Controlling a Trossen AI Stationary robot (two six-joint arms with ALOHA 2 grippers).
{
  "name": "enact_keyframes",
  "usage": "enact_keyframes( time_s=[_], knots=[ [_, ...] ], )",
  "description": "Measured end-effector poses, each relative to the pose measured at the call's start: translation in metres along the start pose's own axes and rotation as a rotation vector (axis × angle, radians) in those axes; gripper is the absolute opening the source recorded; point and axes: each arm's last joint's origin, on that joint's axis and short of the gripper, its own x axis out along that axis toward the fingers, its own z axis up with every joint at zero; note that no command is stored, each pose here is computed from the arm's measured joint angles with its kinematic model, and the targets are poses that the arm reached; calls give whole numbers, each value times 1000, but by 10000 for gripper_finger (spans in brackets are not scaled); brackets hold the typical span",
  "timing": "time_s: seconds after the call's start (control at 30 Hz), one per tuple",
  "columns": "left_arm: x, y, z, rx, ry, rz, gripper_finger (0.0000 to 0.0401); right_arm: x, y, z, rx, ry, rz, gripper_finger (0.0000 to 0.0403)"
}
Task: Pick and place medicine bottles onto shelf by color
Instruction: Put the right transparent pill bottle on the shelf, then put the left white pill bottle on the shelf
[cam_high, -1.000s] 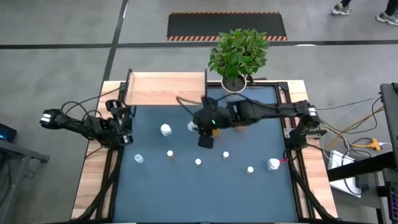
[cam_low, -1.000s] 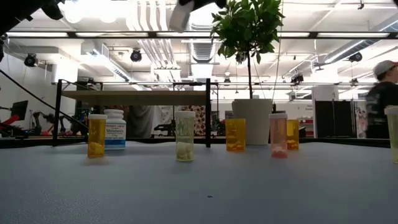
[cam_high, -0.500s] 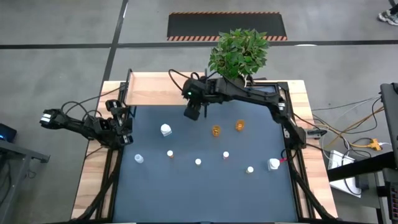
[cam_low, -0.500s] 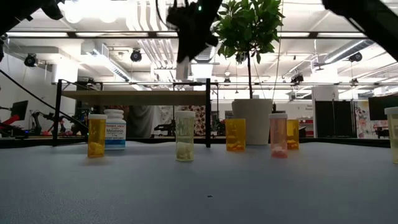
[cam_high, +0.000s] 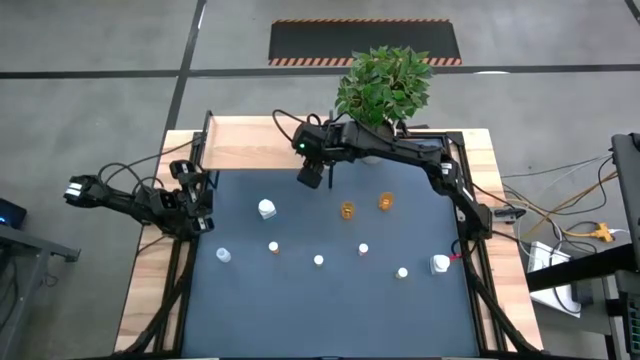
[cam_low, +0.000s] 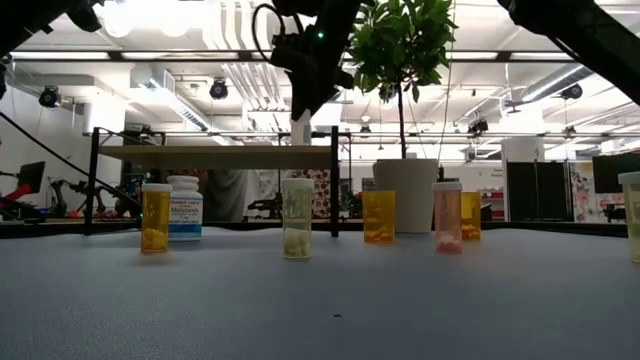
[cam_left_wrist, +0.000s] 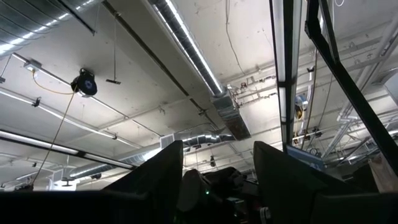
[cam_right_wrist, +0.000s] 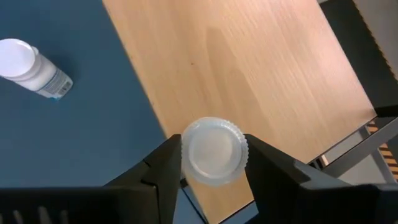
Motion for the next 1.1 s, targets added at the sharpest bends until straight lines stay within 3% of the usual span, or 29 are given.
enact_keyframes(
  time_s=[0.3,0.73,0.97,1.1],
  knots=[
    [0,0,0,0,0,0,180,1,-3,1,-5,-4,-5,210],
    [0,0,0,0,0,0,180,-4,-8,5,-21,-55,-21,215],
    [0,0,0,0,-1,0,180,-40,-4,6,-35,-126,2,215],
    [0,0,0,0,-1,1,180,-75,12,0,-113,-162,40,215]
  ],
)
